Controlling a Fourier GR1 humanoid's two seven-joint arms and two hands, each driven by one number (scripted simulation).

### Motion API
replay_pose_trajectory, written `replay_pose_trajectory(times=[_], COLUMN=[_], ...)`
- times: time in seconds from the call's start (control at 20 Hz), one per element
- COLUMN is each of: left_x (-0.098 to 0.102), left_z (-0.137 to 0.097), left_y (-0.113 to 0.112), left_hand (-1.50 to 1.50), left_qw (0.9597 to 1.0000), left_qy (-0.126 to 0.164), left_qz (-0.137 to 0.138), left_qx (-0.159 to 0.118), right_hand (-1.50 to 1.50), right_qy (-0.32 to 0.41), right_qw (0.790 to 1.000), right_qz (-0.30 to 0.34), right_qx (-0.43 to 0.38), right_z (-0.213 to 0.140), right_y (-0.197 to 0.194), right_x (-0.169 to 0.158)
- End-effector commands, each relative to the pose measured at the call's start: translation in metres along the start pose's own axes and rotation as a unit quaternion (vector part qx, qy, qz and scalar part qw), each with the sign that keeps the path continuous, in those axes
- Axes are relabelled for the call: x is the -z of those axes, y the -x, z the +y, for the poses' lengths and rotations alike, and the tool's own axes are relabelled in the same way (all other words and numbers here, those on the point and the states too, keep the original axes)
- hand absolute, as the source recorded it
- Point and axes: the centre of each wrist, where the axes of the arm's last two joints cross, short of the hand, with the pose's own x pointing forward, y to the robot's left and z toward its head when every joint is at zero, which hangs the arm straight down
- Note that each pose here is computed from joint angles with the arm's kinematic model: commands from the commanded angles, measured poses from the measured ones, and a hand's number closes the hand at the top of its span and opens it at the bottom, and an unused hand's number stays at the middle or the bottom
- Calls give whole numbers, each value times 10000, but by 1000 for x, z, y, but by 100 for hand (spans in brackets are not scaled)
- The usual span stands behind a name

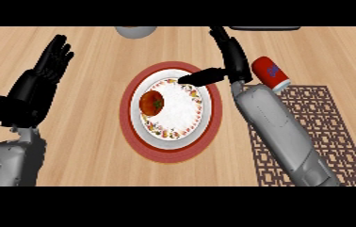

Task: Pick the tomato from the placemat and place it in the plate

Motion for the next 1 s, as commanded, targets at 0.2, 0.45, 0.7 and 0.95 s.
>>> replay_pose_trajectory(times=[0.2, 0.45, 0.7, 0.95], left_x=[2, 11, 17, 8], left_z=[-1, -5, -7, -4], left_y=[13, 15, -7, 14], left_hand=[0, 0, 0, 0], left_qw=[10000, 9999, 10000, 9999], left_qy=[-68, -58, 10, -129], left_qz=[-11, -110, -60, -30], left_qx=[-2, 59, -33, 108], right_hand=[-150, -150, -150, -150], right_qy=[-96, -115, -167, 93], right_qw=[9998, 9996, 9993, 9980], right_qz=[-191, -200, -253, -392], right_qx=[19, -132, -207, -484], right_z=[-96, -151, -183, -208], right_y=[31, 46, 52, 68], right_x=[-34, -42, -51, -70])
